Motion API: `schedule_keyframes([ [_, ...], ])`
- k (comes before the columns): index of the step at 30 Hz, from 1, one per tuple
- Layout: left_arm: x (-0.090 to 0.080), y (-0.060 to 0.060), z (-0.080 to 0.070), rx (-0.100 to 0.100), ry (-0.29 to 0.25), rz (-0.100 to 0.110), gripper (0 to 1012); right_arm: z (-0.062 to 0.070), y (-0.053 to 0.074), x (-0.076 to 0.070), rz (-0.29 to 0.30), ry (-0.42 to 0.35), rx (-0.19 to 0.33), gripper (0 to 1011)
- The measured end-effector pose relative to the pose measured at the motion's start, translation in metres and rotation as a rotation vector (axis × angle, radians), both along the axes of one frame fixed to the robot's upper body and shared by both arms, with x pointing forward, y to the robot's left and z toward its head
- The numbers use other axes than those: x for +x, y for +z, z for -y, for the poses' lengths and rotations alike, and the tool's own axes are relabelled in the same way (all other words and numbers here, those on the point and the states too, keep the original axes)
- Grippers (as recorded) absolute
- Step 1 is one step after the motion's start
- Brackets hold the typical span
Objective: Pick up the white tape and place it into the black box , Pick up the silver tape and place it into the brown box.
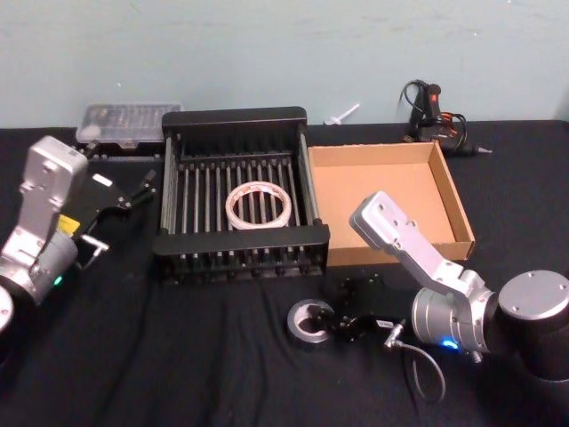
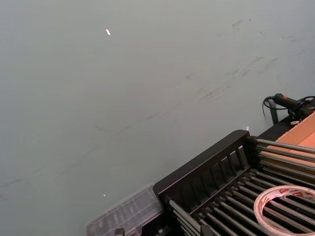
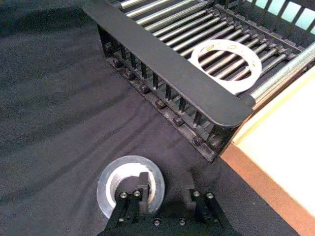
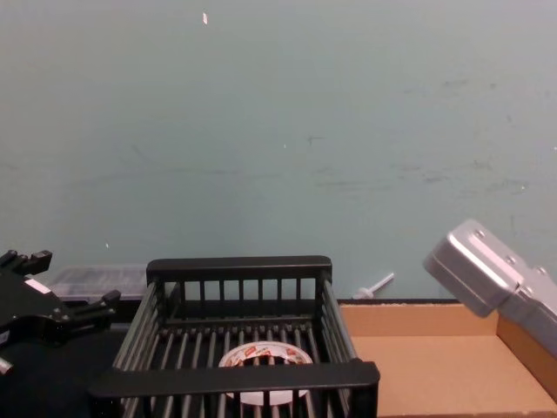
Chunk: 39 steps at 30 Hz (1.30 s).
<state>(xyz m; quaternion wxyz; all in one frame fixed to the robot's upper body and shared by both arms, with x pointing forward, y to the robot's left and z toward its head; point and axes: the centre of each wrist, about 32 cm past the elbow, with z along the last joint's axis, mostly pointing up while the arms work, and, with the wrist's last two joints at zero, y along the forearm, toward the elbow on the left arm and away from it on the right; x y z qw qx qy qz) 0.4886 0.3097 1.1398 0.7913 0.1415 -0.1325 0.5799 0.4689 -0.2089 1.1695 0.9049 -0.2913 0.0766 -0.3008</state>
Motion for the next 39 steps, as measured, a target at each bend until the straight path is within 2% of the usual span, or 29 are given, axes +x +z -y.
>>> schedule_keyframes([
  [3, 0.0, 0.0, 0.0, 0.0, 0.0, 0.0, 1001, 0.0, 0.0, 0.0, 0.0, 0.0, 0.0, 370],
  [4, 0.0, 0.0, 0.0, 0.0, 0.0, 0.0, 1001, 0.0, 0.0, 0.0, 0.0, 0.0, 0.0, 312],
  [8, 0.0, 0.0, 0.0, 0.0, 0.0, 0.0, 1001, 0.0, 0.0, 0.0, 0.0, 0.0, 0.0, 194],
  [11, 0.0, 0.0, 0.0, 0.0, 0.0, 0.0, 1001, 0.0, 0.0, 0.0, 0.0, 0.0, 0.001, 151],
  [18, 0.0, 0.0, 0.0, 0.0, 0.0, 0.0, 1001, 0.0, 0.0, 0.0, 0.0, 0.0, 0.004, 151],
  [25, 0.0, 0.0, 0.0, 0.0, 0.0, 0.0, 1001, 0.007, 0.004, -0.003, 0.018, -0.003, 0.036, 151],
  [33, 0.0, 0.0, 0.0, 0.0, 0.0, 0.0, 1001, 0.026, 0.014, -0.013, 0.052, -0.016, 0.064, 151],
  [39, 0.0, 0.0, 0.0, 0.0, 0.0, 0.0, 1001, 0.047, 0.023, -0.02, 0.089, -0.072, 0.07, 151],
])
